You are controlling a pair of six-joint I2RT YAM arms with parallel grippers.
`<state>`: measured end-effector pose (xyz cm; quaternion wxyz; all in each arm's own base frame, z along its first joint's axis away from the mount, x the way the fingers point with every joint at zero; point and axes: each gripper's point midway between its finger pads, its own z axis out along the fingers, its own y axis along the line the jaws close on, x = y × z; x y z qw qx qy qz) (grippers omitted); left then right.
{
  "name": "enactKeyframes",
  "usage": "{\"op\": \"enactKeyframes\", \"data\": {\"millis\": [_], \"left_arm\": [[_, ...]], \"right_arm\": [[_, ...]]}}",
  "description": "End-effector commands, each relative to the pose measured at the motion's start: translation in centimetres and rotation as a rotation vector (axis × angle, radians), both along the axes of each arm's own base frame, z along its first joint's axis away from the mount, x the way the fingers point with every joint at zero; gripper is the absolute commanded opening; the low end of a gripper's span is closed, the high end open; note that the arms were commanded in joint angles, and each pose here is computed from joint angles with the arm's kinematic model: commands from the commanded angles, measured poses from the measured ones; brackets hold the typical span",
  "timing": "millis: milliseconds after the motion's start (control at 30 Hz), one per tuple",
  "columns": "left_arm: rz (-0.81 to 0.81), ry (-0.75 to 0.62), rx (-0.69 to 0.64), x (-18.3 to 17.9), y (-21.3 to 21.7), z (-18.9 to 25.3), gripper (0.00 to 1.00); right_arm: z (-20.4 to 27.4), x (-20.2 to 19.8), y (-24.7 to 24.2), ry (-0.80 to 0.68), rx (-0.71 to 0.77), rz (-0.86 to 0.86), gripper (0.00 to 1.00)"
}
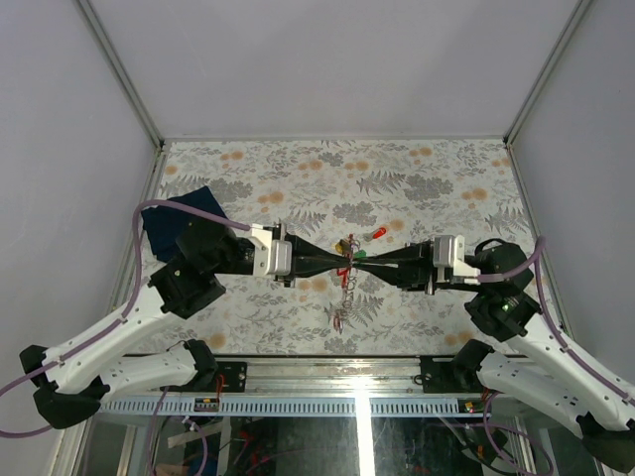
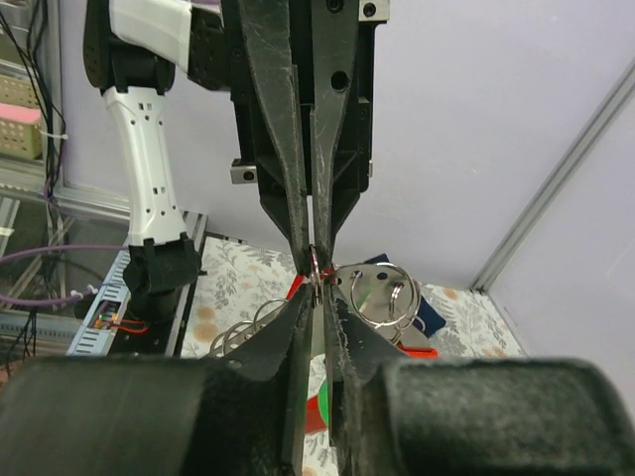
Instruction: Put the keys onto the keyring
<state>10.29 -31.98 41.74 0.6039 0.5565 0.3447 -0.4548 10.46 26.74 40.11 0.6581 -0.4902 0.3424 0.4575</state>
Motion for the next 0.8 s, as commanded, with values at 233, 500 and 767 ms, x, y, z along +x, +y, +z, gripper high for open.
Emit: {"op": "enactKeyframes", "data": {"millis": [233,500,767], "left_arm": [[0.061,-0.058,0.066,0.5,0.9,0.9,0.0],[0.08,-0.05,0.115,1.0,0.9,0.6,0.0],[0.118,-0.047,0.194,1.9,0.9,-0.1,0.0]], "right_arm": [[1.3,0.6,-0.8,-0.06,-0.021,-0.07,0.2],[0.7,0.3,-0.5,-0.041,-0.056,-0.038,0.23],[0.0,0.9,0.0,-0.017,-0.099,-0.044,0.29]]}}
